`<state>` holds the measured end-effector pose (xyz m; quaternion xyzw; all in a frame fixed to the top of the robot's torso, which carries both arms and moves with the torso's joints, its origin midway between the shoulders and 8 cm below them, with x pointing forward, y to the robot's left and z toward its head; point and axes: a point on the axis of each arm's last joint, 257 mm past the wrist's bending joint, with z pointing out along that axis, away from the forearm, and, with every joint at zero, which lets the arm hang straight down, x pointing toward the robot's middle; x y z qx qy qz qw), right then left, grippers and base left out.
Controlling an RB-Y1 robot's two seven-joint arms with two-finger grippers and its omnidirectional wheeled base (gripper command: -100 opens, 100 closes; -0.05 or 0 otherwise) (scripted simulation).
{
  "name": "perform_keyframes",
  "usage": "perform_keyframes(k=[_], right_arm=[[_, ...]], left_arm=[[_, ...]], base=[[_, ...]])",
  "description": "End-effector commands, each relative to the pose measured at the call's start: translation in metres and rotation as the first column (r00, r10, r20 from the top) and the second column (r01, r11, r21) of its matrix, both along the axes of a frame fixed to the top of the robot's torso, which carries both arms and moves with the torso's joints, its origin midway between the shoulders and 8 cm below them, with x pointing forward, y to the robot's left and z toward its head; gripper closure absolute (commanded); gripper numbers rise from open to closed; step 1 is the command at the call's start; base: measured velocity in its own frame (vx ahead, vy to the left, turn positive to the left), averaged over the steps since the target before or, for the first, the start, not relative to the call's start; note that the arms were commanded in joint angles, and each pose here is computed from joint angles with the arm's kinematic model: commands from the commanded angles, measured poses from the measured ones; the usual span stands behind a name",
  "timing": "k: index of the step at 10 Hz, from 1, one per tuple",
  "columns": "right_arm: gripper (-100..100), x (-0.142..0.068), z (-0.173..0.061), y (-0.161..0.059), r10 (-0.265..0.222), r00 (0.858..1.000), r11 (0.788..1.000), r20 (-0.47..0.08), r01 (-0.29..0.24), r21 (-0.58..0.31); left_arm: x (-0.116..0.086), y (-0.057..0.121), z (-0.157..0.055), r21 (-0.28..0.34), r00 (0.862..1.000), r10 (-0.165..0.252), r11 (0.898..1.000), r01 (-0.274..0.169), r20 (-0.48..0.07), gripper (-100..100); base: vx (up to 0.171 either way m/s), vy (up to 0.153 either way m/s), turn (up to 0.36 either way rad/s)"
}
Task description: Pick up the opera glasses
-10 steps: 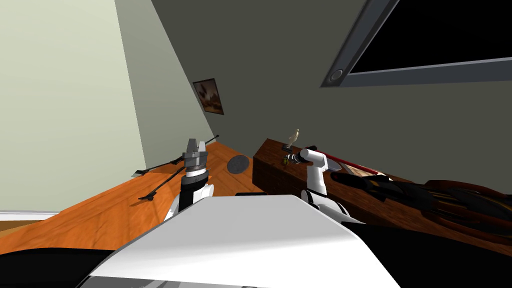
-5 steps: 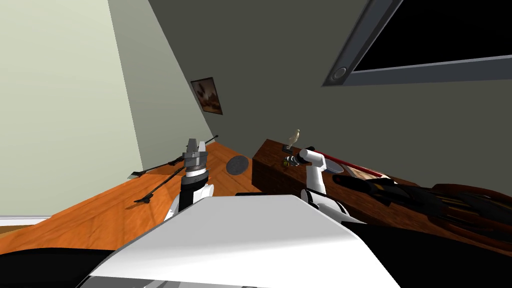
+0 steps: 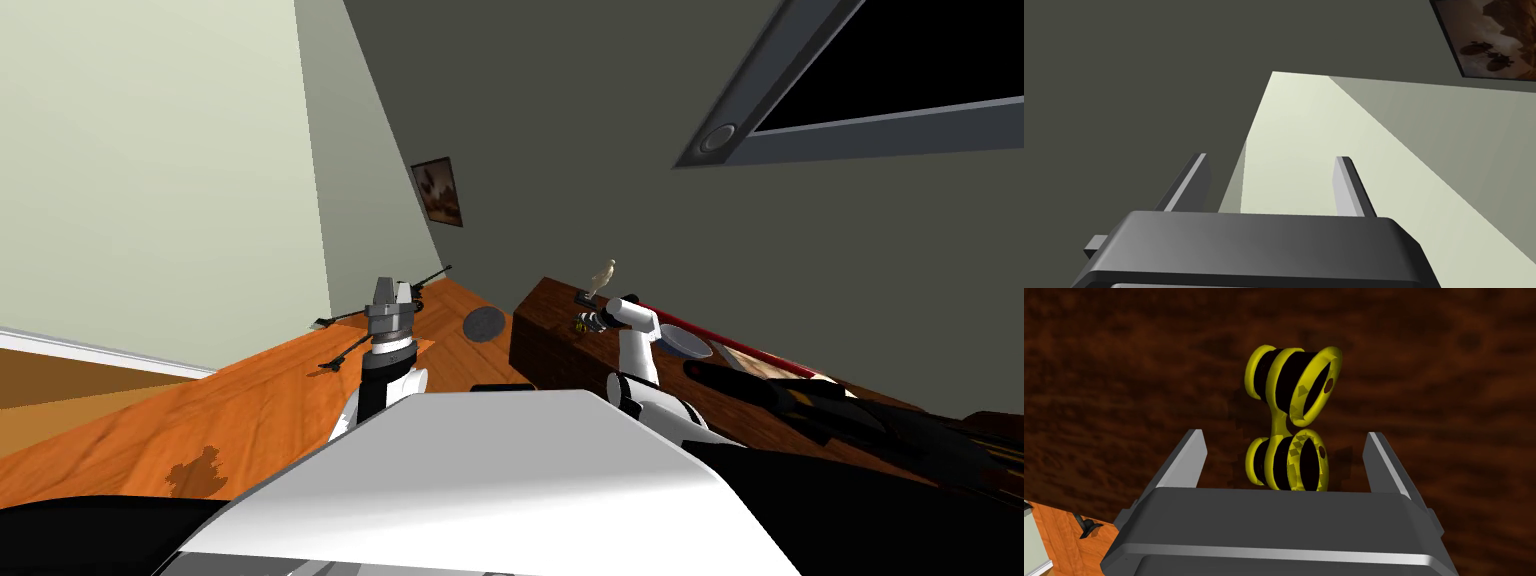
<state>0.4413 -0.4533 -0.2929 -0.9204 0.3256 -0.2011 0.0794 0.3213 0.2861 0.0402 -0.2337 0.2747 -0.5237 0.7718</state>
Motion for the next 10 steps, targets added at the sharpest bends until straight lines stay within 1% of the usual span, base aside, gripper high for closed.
perform_keyframes(k=[1,2,3,4,5,6,7,9,10], right_arm=[[-100,0.001,-0.002,-0.008,-0.017,1.0,1.0,-0.005,0.017,0.003],[-100,0.003,-0.002,-0.022,-0.045,0.999,0.999,0.001,0.045,-0.001],[-100,0.002,-0.004,-0.022,-0.046,0.999,0.999,-0.004,0.046,0.003],[-100,0.003,-0.003,-0.036,-0.073,0.997,0.997,0.006,0.073,-0.003],[-100,0.002,-0.006,-0.036,-0.075,0.997,0.997,-0.004,0.075,0.002],[-100,0.003,-0.005,-0.05,-0.102,0.995,0.995,0.005,0.102,-0.002],[-100,0.001,-0.008,-0.049,-0.104,0.995,0.995,-0.003,0.104,0.003],[-100,0.003,-0.005,-0.076,-0.156,0.988,0.988,0.017,0.156,-0.004],[-100,0.0,-0.012,-0.075,-0.16,0.987,0.987,-0.001,0.16,0.006]], left_arm=[[0.0,0.0,0.0,0.0,1.0,0.0,1.0,0.0,0.0,0],[0.0,0.0,0.0,0.0,1.0,0.0,1.0,0.0,0.0,0],[0.0,0.0,0.0,0.0,1.0,0.0,1.0,0.0,0.0,0],[0.0,0.0,0.0,0.0,1.0,0.0,1.0,0.0,0.0,0],[0.0,0.0,0.0,0.0,1.0,0.0,1.0,0.0,0.0,0],[0.0,0.0,0.0,0.0,1.0,0.0,1.0,0.0,0.0,0],[0.0,0.0,0.0,0.0,1.0,0.0,1.0,0.0,0.0,0],[0.0,0.0,0.0,0.0,1.0,0.0,1.0,0.0,0.0,0],[0.0,0.0,0.0,0.0,1.0,0.0,1.0,0.0,0.0,0]], base=[[-0.061,0.0,0.11],[-0.058,0.004,0.22],[-0.048,-0.001,0.096],[-0.061,0.004,0.192],[-0.06,0.004,0.088],[-0.066,0.023,0.19],[-0.062,0.01,0.092],[-0.09,0.009,0.253],[-0.093,0.007,0.096]])
